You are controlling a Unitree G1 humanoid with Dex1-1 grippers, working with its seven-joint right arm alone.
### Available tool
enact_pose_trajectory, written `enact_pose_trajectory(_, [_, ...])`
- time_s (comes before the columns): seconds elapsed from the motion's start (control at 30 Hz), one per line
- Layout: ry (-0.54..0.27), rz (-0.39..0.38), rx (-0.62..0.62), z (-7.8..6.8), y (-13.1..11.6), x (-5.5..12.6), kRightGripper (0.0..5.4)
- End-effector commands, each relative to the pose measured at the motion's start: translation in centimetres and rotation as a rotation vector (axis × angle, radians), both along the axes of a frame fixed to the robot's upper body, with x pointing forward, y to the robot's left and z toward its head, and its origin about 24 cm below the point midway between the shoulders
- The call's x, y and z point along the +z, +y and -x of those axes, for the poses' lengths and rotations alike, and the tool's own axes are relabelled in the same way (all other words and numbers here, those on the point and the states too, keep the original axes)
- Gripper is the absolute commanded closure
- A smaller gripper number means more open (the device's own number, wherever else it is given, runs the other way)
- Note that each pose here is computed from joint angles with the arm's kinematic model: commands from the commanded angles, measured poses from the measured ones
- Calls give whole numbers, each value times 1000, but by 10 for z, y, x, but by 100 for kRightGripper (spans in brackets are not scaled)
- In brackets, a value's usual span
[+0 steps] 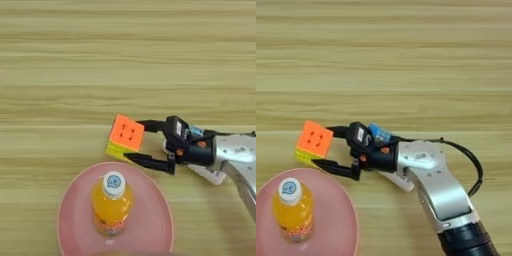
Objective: Move the objects on the table
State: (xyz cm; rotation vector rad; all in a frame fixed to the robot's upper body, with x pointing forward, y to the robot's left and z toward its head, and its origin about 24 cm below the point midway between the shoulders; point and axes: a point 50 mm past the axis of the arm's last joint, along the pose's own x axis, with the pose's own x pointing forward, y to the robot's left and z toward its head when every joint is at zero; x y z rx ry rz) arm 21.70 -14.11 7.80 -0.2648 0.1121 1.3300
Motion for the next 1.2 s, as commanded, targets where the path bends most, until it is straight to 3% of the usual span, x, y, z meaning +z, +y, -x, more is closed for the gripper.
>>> enact_pose_trajectory(0.03, [-97, 33, 70, 4, -4, 18, 207])
enact_pose_trajectory(0.23, [-96, 83, 159, 19, -6, 17, 207])
enact_pose_trajectory(0.43, [-128, 196, 200, 27, -6, 9, 207])
enact_pose_trajectory(0.53, [-146, 254, 209, 29, -5, 2, 207])
enact_pose_trajectory(0.87, [-165, 326, 201, 27, -4, -8, 207])
enact_pose_trajectory(0.97, [-171, 332, 193, 26, -4, -10, 138])
enact_pose_trajectory(1.2, [-193, 292, 173, 23, -2, -2, 64])
